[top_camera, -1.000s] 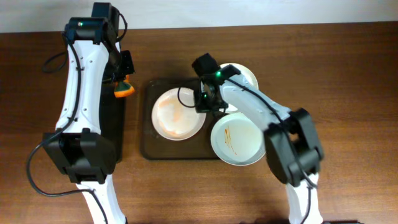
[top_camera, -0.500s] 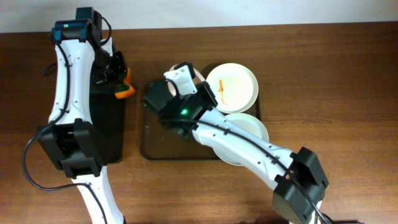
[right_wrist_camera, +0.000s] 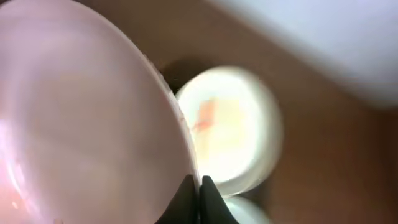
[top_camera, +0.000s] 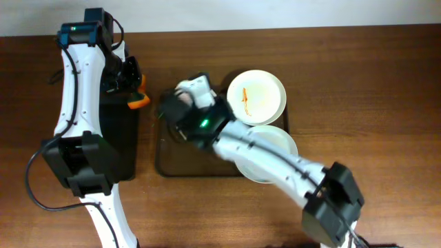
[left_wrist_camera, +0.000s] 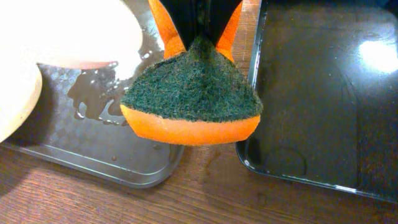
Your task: Clean dirty plates on tray and stack at the side
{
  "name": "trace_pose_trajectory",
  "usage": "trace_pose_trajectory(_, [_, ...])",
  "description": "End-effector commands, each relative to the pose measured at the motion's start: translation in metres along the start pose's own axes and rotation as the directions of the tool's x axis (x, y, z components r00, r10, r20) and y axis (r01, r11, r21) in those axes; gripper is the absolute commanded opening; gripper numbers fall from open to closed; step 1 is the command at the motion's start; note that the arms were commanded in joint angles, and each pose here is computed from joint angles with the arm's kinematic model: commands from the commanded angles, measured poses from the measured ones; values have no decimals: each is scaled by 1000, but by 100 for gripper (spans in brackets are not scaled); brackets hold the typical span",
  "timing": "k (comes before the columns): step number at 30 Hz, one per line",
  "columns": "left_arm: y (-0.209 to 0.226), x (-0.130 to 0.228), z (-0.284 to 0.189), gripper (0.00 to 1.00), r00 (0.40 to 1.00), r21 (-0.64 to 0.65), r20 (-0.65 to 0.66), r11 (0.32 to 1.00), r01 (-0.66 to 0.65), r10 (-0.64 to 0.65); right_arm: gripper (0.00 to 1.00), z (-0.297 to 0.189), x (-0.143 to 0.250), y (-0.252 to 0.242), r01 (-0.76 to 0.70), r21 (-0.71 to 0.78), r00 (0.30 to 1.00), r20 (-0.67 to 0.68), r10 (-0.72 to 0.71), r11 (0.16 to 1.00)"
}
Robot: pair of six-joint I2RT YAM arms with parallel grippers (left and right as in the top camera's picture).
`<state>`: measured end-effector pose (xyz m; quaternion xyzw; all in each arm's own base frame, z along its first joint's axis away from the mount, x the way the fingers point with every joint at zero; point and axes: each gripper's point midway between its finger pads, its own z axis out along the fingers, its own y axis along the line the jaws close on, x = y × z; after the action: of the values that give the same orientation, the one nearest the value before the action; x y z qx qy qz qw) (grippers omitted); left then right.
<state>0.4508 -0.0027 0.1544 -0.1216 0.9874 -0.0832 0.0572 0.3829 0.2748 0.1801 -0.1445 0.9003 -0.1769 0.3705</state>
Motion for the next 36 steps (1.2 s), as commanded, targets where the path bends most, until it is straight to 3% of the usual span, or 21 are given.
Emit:
trace_pose_trajectory(1, [-2, -1, -2, 0, 1000, 16, 6, 1000, -17, 17, 4, 47, 51, 45, -285, -365, 908, -400, 127, 886])
trace_pose_trajectory(4, [-2, -2, -2, 0, 1000, 15, 6, 1000, -17, 17, 4, 74, 77, 57, -386, -410, 831, -543, 118, 826])
trace_pose_trajectory(8, [-2, -2, -2, 0, 1000, 15, 6, 1000, -17, 17, 4, 91, 99, 75, -427, -430, 779, -622, 82, 795])
trace_pose_trajectory(10, [-2, -2, -2, 0, 1000, 15, 6, 1000, -17, 17, 47, 90, 103, 80, -436, -441, 769, -636, 70, 785])
trace_pose_trajectory(11, [-2, -2, -2, 0, 1000, 16, 8, 1000, -17, 17, 59, 93, 100, 80, -424, -457, 783, -619, 64, 782])
trace_pose_trajectory(13, [-3, -2, -2, 0, 1000, 16, 9, 1000, -18, 18, 66, 101, 90, 76, -392, -496, 821, -568, 51, 775])
trace_pose_trajectory(18, [-3, -2, -2, 0, 999, 16, 9, 999, -38, 38, 61, 118, 63, 72, -290, -594, 906, -422, 16, 751])
trace_pose_trajectory(24, [-3, -2, -2, 0, 999, 16, 9, 999, -40, 40, 45, 121, 81, 99, -277, -619, 896, -443, -36, 735])
trace_pose_trajectory(27, [-3, -2, -2, 0, 999, 16, 9, 999, -40, 40, 22, 124, 87, 102, -306, -600, 881, -474, -20, 739])
trace_pose_trajectory(30, [-3, -2, -2, 0, 999, 16, 9, 999, -40, 40, 6, 125, 88, 100, -348, -573, 864, -504, 16, 742])
trace_pose_trajectory(33, [-4, -2, -1, 0, 999, 16, 8, 999, -43, 43, 4, 125, 89, 99, -366, -557, 854, -520, 31, 746])
trace_pose_trajectory(36, [-11, 1, 1, 0, 998, 17, 2, 998, -58, 58, 4, 135, 92, 85, -473, -434, 793, -590, 155, 767])
